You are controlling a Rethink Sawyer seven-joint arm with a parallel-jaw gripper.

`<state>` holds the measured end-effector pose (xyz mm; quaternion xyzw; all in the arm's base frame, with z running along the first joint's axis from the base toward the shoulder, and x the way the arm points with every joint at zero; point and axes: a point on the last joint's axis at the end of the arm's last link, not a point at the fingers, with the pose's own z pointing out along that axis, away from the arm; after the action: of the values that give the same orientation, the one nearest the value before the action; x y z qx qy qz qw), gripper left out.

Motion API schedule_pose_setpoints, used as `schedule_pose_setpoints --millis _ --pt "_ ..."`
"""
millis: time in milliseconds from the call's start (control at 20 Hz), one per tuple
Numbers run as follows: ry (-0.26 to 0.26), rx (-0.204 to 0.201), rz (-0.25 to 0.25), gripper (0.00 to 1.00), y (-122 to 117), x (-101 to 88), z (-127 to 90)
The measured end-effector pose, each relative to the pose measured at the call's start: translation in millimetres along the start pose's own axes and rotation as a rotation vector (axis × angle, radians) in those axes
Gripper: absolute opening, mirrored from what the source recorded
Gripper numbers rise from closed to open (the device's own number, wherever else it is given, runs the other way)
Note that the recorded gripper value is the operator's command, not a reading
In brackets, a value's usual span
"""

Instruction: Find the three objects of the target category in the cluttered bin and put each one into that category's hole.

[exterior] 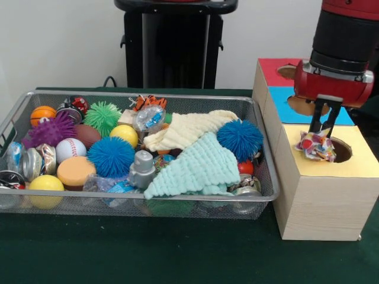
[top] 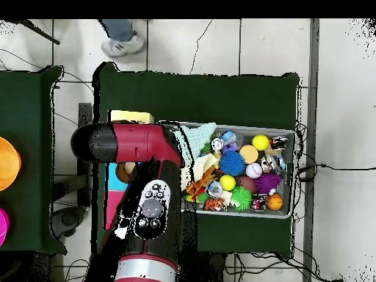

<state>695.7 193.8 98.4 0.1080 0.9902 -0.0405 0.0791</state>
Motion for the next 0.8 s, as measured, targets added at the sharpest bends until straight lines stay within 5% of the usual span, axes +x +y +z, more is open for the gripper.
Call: schedule_pose_setpoints --millis 450,800 --pt "0.001 0.018 -0.047 0.00 32 25.0 3" --pt "0.019 0.024 -0.035 0.00 31 29.6 13"
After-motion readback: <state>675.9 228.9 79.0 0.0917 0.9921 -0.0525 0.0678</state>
